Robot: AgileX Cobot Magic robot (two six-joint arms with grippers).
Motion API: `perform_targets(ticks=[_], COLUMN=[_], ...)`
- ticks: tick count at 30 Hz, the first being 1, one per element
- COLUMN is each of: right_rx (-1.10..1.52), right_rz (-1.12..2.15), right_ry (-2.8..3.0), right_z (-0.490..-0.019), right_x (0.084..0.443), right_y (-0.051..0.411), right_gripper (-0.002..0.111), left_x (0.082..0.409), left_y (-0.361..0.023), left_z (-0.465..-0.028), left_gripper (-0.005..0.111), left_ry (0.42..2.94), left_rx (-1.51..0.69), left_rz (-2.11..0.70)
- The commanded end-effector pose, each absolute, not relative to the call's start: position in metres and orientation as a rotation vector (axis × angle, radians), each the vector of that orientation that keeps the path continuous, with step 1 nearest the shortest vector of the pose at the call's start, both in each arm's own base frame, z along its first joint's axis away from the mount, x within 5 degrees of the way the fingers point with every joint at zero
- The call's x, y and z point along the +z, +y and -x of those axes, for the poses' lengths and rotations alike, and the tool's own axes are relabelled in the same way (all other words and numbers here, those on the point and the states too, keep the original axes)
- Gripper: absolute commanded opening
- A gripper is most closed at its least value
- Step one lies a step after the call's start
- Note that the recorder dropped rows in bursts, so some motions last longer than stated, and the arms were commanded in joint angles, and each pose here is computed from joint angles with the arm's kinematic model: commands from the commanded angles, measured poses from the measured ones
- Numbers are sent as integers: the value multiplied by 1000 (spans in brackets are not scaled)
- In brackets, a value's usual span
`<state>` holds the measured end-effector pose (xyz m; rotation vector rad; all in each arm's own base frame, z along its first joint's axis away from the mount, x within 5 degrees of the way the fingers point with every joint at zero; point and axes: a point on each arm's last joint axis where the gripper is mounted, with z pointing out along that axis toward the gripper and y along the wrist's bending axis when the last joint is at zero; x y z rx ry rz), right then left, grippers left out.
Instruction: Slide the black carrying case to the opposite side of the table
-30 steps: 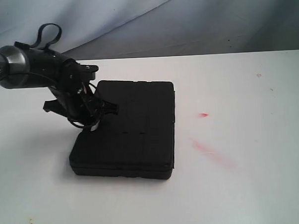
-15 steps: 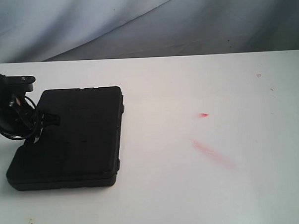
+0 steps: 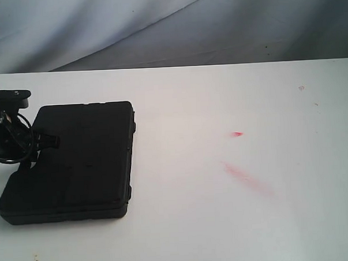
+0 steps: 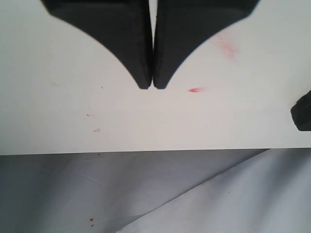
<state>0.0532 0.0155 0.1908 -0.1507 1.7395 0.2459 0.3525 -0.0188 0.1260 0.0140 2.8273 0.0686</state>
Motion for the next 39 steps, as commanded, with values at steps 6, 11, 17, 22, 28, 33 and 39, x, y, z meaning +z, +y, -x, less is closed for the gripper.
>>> perform_targets(ticks=[6, 11, 17, 22, 28, 33, 39], right_rx=[246, 246, 247, 247, 247, 247, 247], right_rz=[138, 138, 136, 136, 136, 136, 136], right_ry=[1738, 1738, 1738, 1738, 1738, 1738, 1738], right_z=[-53, -53, -53, -53, -53, -53, -53], right_x=[190, 190, 190, 190, 190, 190, 190], right_y=[15, 15, 15, 15, 15, 15, 15], right_gripper=[0, 0, 0, 0, 0, 0, 0], left_x=[129, 129, 129, 129, 129, 129, 129], left_y=[-18, -18, -18, -19, -19, -20, -21], left_z=[-350, -350, -350, -350, -350, -350, -350], left_gripper=[0, 0, 0, 0, 2, 6, 6], left_ry=[2829, 2829, 2830, 2831, 2831, 2833, 2834], left_rx=[77, 77, 72, 66, 58, 37, 21], left_rz=[-49, -49, -43, -31, -15, 14, 35])
